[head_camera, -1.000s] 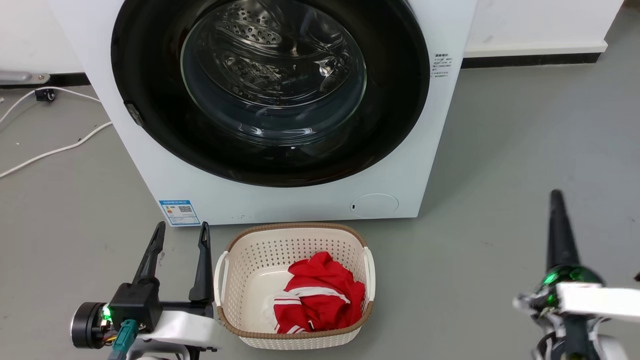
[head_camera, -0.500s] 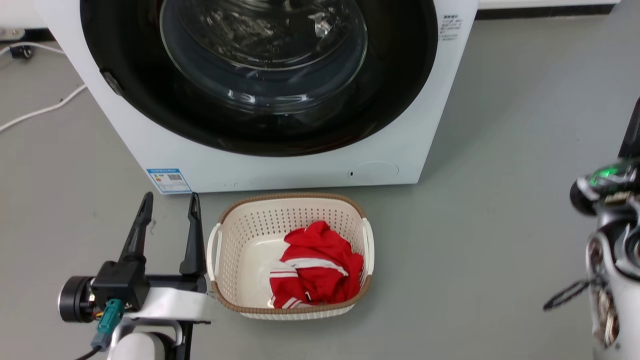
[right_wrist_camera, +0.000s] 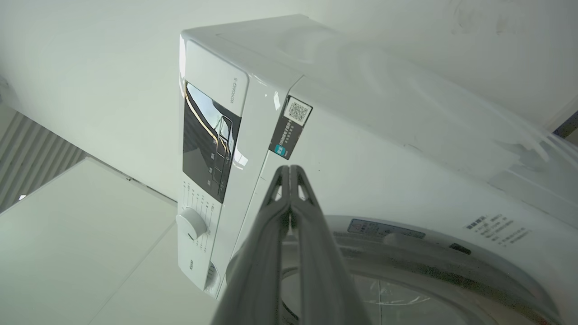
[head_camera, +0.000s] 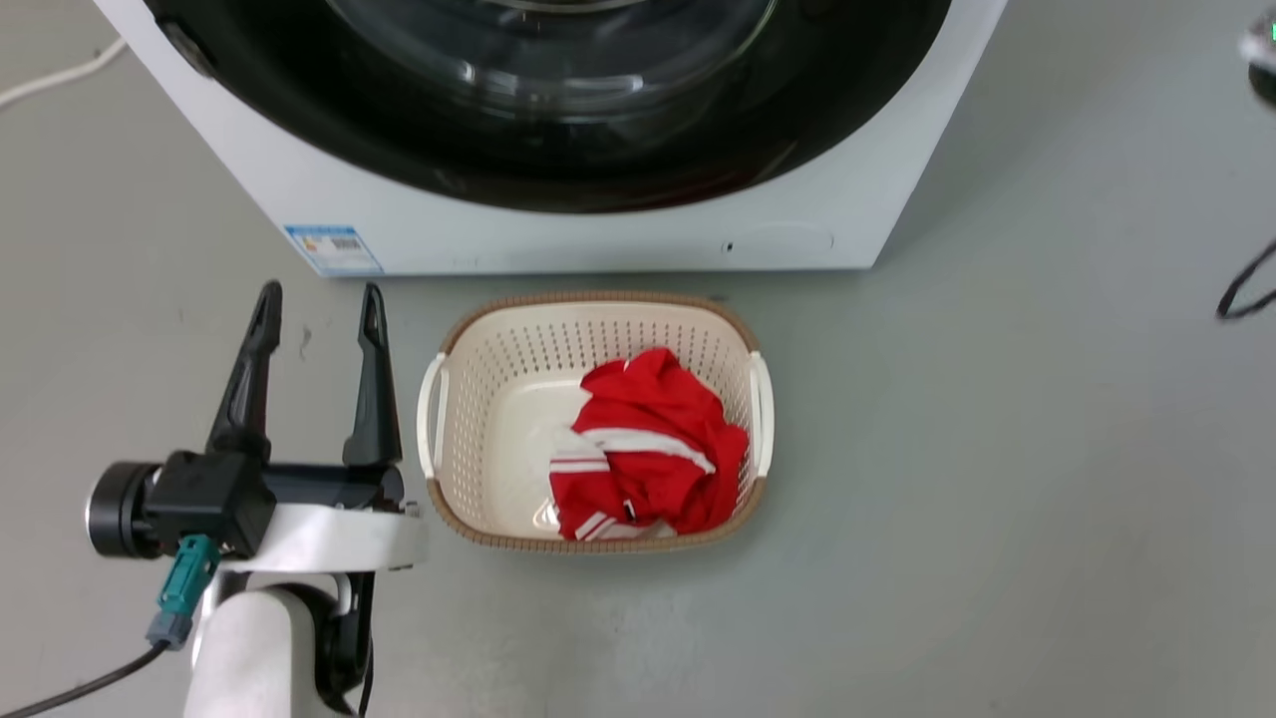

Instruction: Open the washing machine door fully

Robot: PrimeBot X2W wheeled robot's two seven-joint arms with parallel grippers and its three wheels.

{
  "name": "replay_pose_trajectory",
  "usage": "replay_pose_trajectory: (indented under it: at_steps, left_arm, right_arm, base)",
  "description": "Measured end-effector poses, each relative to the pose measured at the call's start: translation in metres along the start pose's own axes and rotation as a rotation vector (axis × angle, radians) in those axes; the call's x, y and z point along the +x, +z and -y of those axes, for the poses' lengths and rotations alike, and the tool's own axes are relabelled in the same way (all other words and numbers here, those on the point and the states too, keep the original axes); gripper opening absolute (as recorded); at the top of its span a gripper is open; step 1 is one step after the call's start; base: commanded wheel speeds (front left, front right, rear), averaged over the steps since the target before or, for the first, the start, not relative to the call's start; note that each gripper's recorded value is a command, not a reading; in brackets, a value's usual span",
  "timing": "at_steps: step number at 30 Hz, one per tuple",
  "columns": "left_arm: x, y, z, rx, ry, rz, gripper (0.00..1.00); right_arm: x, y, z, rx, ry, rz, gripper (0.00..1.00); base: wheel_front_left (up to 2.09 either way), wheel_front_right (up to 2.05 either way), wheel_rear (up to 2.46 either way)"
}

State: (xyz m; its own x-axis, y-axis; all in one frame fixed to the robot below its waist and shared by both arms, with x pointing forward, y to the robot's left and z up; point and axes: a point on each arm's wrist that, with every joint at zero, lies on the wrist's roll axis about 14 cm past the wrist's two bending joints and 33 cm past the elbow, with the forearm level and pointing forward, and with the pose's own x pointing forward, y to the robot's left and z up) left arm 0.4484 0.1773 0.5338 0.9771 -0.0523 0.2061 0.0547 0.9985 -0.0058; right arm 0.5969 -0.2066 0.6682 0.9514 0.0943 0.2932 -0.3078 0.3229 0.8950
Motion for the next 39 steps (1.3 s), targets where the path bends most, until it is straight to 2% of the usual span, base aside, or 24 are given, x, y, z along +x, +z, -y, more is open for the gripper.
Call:
replay_pose_trajectory:
  at_steps: [6, 13, 24, 30, 33, 39]
  left_arm:
    - [0.012, -0.014, -0.002, 0.002, -0.002, -0.015, 1.00]
    - [0.021, -0.026, -0.005, 0.004, -0.001, -0.027, 1.00]
    - [0.028, -0.043, -0.008, 0.007, -0.001, -0.054, 1.00]
    - [0.028, -0.049, -0.008, 0.009, -0.001, -0.065, 1.00]
    - [0.028, -0.051, -0.008, 0.007, -0.004, -0.071, 1.00]
    - [0.030, -0.050, -0.006, 0.003, -0.008, -0.065, 1.00]
  right_arm:
    - [0.038, -0.046, 0.021, -0.110, -0.073, -0.252, 0.00]
    - [0.053, -0.091, 0.054, -0.194, -0.170, -0.472, 0.00]
    - [0.067, -0.121, 0.078, -0.234, -0.230, -0.548, 0.00]
    - [0.069, -0.127, 0.085, -0.202, -0.262, -0.579, 0.00]
    - [0.069, -0.131, 0.082, -0.153, -0.259, -0.607, 0.00]
    - [0.065, -0.137, 0.075, -0.135, -0.245, -0.672, 0.00]
  base:
    - [0.00, 0.00, 0.00]
    - [0.00, 0.00, 0.00]
    - [0.00, 0.00, 0.00]
    - [0.00, 0.00, 0.00]
    - [0.00, 0.00, 0.00]
    - [0.00, 0.00, 0.00]
